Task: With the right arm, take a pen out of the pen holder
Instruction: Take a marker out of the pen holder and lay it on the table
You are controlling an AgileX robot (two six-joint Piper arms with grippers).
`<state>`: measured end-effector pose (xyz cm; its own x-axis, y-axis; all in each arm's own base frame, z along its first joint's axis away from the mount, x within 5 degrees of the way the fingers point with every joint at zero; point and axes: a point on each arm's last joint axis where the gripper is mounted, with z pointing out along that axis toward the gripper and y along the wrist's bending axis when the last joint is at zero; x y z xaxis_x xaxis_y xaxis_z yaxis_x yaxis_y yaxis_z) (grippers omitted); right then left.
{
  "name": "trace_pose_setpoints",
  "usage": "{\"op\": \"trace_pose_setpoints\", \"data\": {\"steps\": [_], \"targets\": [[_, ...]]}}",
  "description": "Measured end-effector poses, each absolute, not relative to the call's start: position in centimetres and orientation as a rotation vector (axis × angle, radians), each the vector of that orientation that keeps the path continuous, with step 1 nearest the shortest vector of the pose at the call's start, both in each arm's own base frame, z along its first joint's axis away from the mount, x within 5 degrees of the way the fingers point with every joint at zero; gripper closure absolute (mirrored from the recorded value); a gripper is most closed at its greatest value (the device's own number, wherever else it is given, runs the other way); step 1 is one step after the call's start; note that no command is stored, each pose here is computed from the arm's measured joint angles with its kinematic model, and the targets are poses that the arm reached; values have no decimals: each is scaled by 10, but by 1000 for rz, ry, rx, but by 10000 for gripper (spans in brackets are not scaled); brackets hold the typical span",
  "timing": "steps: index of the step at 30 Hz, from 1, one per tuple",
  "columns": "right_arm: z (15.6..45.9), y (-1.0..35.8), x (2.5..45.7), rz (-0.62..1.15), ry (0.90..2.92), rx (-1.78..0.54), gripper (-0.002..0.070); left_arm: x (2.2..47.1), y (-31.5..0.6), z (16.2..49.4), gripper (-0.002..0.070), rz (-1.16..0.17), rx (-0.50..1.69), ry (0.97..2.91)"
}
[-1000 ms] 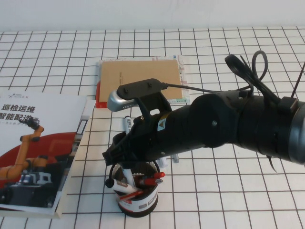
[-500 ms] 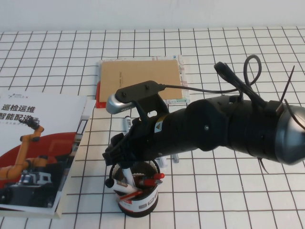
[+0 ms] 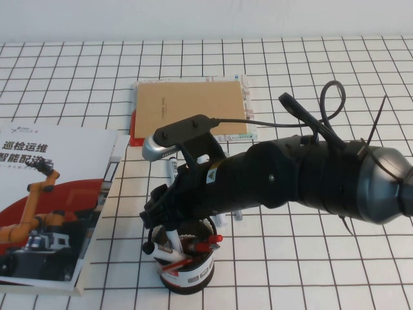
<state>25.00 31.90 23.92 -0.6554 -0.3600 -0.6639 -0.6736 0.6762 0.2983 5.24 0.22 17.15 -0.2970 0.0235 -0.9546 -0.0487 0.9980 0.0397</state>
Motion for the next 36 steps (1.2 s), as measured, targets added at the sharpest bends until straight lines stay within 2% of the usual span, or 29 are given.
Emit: {"op": "trace_pose_setpoints", "data": {"steps": [3, 14, 19, 24, 30, 36], "targets": [[239, 319, 250, 714, 2301, -816, 341, 52, 2, 172, 678, 71, -18, 1871], [240, 320, 250, 730, 2297, -803, 562, 52, 2, 172, 678, 71, -18, 1871], [241, 320, 250, 729, 2291, -811, 566, 52, 2, 172, 678, 71, -18, 1871], [258, 316, 247, 739, 2237, -825, 566, 52, 2, 172, 678, 71, -18, 1871], [294, 304, 239, 758, 2133, -823, 566, 52, 2, 172, 678, 71, -18, 1871], [345, 277, 230, 754, 1979, -794, 566, 52, 2, 172, 678, 71, -18, 1871]]}}
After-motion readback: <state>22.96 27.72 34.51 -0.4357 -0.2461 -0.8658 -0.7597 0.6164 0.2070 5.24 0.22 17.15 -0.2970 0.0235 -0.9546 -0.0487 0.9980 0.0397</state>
